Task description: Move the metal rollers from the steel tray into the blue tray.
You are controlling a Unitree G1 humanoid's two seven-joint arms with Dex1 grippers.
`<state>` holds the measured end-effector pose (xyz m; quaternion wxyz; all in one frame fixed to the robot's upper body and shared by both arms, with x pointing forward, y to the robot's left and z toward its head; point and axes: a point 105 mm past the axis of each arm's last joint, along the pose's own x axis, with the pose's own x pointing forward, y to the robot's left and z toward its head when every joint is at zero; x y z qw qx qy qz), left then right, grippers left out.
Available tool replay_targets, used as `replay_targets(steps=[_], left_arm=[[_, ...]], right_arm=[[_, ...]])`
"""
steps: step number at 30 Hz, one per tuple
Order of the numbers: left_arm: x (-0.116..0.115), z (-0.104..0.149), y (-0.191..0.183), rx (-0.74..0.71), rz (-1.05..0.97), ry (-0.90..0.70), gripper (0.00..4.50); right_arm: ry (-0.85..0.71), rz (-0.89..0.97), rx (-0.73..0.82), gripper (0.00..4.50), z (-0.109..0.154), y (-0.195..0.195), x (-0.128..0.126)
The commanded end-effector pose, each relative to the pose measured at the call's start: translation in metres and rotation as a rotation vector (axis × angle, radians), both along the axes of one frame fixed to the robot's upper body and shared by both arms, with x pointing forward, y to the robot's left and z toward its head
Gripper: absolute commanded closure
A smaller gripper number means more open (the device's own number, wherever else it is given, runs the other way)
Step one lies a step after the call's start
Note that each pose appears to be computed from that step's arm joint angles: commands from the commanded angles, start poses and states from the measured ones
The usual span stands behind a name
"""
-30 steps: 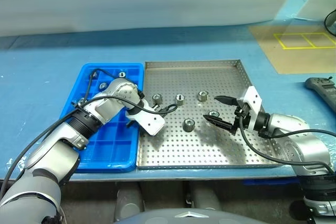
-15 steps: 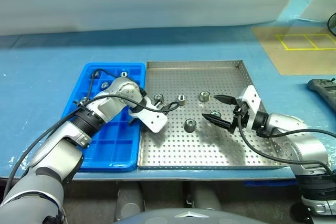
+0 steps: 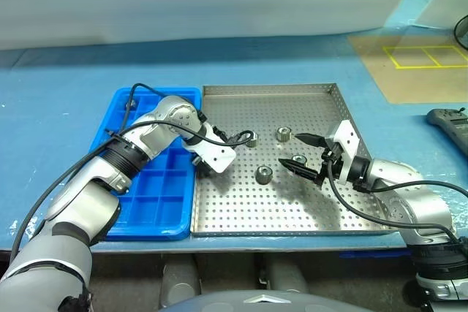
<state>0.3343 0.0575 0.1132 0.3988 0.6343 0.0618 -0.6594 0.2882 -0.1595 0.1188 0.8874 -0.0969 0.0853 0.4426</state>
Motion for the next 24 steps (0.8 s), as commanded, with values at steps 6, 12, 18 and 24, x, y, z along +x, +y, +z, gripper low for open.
replay_targets(steps=[6, 12, 18, 24], left_arm=[[0.003, 0.012, 0.011, 0.061, 0.008, 0.008, 0.85], [0.015, 0.023, 0.002, 0.02, 0.054, -0.04, 0.85], [0.024, 0.028, -0.005, -0.058, 0.106, -0.065, 0.85], [0.041, 0.038, -0.01, -0.132, 0.184, -0.116, 0.85]], right_arm=[[-0.037, 0.018, 0.008, 0.0, 0.008, 0.006, -0.002], [-0.039, 0.017, 0.013, 0.0, 0.007, 0.008, 0.0], [-0.035, 0.013, 0.012, 0.0, 0.004, 0.008, -0.001], [-0.034, 0.013, 0.013, 0.0, 0.004, 0.008, 0.0]])
